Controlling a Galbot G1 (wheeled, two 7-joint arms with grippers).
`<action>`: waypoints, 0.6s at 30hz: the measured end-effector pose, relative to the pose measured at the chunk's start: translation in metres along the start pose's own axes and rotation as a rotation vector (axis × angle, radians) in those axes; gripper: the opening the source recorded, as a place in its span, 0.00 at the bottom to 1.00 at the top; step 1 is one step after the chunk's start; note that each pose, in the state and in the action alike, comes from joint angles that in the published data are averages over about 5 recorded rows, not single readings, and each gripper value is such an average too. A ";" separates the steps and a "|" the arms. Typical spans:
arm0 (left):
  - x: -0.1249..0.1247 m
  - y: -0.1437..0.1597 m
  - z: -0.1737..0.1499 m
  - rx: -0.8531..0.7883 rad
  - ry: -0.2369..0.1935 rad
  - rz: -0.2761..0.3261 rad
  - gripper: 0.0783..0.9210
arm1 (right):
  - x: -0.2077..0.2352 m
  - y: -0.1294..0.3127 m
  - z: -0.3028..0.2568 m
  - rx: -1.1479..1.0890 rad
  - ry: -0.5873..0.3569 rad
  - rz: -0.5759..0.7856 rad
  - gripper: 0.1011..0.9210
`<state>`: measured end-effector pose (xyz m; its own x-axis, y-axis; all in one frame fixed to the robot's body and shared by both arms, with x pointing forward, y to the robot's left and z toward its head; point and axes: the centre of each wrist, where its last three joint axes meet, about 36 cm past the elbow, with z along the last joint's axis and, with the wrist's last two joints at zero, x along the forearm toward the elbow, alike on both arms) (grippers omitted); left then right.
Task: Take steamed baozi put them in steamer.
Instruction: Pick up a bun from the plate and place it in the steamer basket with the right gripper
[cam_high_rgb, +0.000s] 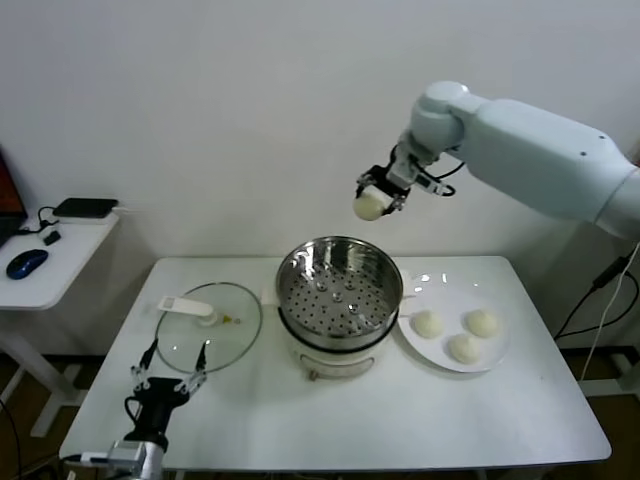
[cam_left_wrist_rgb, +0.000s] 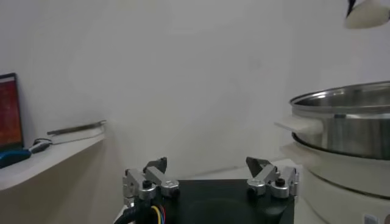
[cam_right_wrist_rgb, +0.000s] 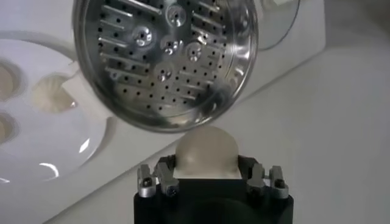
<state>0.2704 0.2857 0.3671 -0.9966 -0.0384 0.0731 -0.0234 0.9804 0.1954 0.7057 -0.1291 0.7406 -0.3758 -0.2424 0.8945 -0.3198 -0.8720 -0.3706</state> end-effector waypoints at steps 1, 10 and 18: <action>0.000 0.001 0.000 0.000 -0.001 -0.001 0.88 | -0.006 -0.005 -0.005 0.014 -0.005 -0.004 0.72; 0.000 0.003 0.000 0.003 -0.003 -0.006 0.88 | -0.058 -0.016 -0.034 0.097 -0.042 -0.057 0.72; -0.001 0.005 -0.002 0.005 -0.006 -0.008 0.88 | -0.094 -0.010 -0.047 0.136 -0.057 -0.094 0.72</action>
<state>0.2710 0.2901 0.3695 -0.9968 -0.0450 0.0661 -0.0316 0.9810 0.1914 0.7031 -0.0772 0.6487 -0.2982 -0.1774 0.9379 -0.2291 -0.9406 -0.2508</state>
